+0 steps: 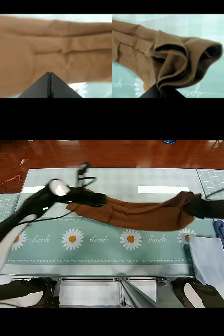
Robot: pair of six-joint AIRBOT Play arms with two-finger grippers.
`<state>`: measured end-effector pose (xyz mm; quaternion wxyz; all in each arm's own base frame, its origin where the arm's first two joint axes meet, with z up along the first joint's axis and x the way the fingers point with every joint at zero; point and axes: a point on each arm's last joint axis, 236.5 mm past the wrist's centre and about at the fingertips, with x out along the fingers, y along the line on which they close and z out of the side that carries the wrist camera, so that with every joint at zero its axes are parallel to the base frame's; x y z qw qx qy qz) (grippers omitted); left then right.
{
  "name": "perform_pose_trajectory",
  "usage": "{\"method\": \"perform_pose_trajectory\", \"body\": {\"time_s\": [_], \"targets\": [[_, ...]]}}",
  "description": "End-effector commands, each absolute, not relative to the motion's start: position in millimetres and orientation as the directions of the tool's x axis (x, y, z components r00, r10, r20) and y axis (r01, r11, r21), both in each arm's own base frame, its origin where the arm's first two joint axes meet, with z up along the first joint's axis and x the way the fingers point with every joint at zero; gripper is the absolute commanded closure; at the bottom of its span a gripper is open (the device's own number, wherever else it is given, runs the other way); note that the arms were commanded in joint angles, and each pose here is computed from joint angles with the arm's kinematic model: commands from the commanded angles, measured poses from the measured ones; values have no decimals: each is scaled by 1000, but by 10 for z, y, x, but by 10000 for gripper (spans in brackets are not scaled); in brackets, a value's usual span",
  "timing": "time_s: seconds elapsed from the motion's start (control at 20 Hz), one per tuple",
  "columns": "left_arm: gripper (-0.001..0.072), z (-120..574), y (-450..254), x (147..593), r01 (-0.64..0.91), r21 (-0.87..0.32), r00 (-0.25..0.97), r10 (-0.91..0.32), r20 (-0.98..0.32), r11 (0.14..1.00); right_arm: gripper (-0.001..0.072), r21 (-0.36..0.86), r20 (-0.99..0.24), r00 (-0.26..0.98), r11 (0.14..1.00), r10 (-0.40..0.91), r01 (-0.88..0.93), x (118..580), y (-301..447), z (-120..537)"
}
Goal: Fold the shirts.
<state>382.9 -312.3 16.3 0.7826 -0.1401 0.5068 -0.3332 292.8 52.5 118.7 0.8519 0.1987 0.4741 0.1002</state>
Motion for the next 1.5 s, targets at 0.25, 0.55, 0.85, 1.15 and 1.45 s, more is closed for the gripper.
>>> {"method": "perform_pose_trajectory", "body": {"time_s": [0.25,0.55,0.85,1.15,1.45], "targets": [[690,-612,-5004,2652,495,-645,-234,-625,-744,582,683,489,-701,594,872,395,-2,2377,747,1490],[690,-617,-5195,2335,549,-647,-304,-595,-744,529,683,505,-689,603,863,402,2,2400,763,1517],[690,188,-3941,3618,526,-560,-77,-620,-781,640,683,667,-589,579,744,563,-45,2771,1064,1584],[690,1053,-2095,3983,413,-402,328,-545,-771,817,683,731,-546,455,665,704,-153,3558,2096,1314],[690,836,-1457,3187,277,-411,423,-494,-760,869,683,749,-576,291,636,764,-188,4216,3389,618]]}}
